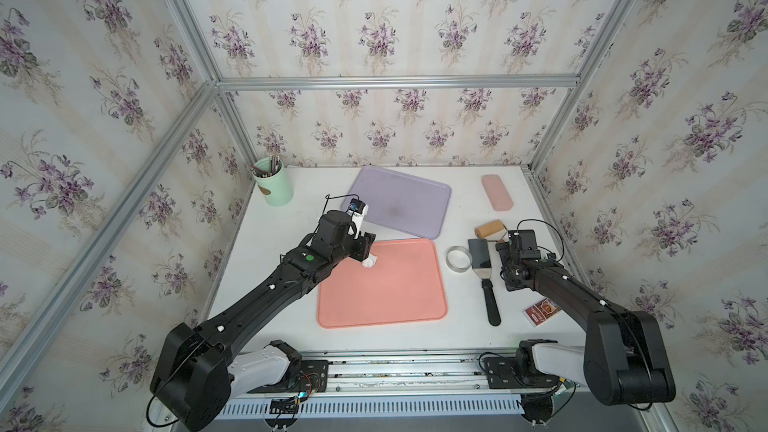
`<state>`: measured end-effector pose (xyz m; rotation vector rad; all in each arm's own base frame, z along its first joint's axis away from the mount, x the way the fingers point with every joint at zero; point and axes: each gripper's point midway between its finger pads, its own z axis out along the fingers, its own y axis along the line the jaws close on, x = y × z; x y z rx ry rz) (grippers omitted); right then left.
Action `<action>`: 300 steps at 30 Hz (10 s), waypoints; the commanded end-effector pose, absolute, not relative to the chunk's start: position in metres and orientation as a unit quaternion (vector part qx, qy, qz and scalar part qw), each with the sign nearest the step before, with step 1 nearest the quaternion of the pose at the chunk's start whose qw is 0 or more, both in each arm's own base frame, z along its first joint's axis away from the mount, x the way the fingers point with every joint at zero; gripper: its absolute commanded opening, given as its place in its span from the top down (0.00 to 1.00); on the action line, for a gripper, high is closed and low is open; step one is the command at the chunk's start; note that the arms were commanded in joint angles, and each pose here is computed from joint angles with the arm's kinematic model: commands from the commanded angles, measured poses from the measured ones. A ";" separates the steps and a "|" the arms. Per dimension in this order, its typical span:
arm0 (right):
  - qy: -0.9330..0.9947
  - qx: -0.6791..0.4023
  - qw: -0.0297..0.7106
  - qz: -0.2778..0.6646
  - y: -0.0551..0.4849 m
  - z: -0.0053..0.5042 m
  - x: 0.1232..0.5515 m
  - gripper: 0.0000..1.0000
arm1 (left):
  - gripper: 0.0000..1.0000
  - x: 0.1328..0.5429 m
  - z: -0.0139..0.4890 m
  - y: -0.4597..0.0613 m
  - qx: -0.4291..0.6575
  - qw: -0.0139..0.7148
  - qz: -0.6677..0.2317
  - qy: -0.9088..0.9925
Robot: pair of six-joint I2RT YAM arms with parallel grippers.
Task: Roll out the dumpling wrappers from the dough
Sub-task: Pick up the rolling pin from the center of the board, then flatten out the dough on the work surface.
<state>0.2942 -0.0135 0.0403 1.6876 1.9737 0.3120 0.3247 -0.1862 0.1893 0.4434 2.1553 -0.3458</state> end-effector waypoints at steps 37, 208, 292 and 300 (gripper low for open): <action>0.774 0.574 0.256 0.082 -0.071 0.021 0.430 0.36 | 0.52 0.336 0.176 -0.168 0.181 0.425 -0.062 0.885; 0.774 -0.060 0.442 0.449 0.225 0.263 0.325 0.68 | 1.00 0.327 0.234 -0.387 0.428 0.446 -0.223 0.754; 0.863 0.032 0.366 0.346 0.364 0.120 0.358 1.00 | 0.90 0.309 0.011 -0.050 -0.172 0.159 -0.090 0.968; 0.850 0.091 0.353 0.381 0.328 0.135 0.358 1.00 | 1.00 0.309 0.013 -0.048 -0.169 0.164 -0.085 0.968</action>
